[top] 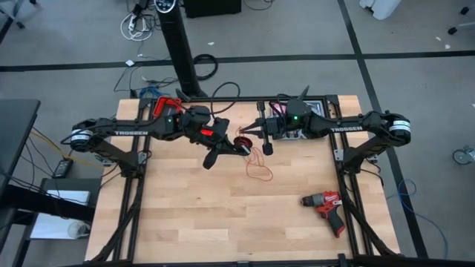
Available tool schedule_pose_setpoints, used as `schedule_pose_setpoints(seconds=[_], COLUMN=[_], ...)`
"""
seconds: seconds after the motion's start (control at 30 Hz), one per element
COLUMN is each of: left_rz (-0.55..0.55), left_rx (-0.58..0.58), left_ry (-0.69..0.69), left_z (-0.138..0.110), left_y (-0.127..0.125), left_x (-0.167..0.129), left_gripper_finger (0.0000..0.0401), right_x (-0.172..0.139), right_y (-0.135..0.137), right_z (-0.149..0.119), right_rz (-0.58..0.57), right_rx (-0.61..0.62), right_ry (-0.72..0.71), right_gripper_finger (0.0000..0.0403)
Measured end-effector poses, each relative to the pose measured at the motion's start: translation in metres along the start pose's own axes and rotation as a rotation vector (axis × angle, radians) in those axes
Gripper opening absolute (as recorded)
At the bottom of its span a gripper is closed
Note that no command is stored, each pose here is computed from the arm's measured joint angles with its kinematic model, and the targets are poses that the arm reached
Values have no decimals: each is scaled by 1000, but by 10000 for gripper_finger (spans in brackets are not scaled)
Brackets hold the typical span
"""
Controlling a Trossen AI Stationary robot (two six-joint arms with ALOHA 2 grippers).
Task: Coil cords
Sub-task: Coil the red wire onto the black spool
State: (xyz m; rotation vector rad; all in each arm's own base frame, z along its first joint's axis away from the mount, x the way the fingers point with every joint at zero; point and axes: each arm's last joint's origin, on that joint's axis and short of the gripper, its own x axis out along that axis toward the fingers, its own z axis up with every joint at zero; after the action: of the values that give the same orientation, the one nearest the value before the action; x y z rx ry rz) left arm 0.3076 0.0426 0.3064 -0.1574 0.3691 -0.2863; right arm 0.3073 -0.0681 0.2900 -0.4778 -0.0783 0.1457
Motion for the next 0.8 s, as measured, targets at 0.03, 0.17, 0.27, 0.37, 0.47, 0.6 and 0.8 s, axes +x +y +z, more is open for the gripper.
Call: schedule_pose_setpoints(seconds=[0.03,0.17,0.27,0.37,0.47,0.6,0.8], left_rz=[0,0,-15,-21,-17,-2,47], left_rx=[2,37,72,95,130,200,305], left_ry=[-1,-14,-33,-59,-61,-95,-151], left_z=[0,1,3,6,6,10,16], left_y=[0,0,-1,-1,-1,-1,0], left_x=[0,0,0,0,0,0,-1], left_gripper_finger=[1,1,1,1,1,1,1], right_x=[0,0,0,0,0,0,0], right_y=[0,1,1,1,1,1,2], right_z=[0,0,0,0,0,0,-1], right_rz=[1,25,28,29,29,30,35], right_rx=[0,3,3,3,3,15,25], right_ry=[0,-4,-6,-8,-8,-10,0], right_gripper_finger=[0,0,0,1,1,1,2])
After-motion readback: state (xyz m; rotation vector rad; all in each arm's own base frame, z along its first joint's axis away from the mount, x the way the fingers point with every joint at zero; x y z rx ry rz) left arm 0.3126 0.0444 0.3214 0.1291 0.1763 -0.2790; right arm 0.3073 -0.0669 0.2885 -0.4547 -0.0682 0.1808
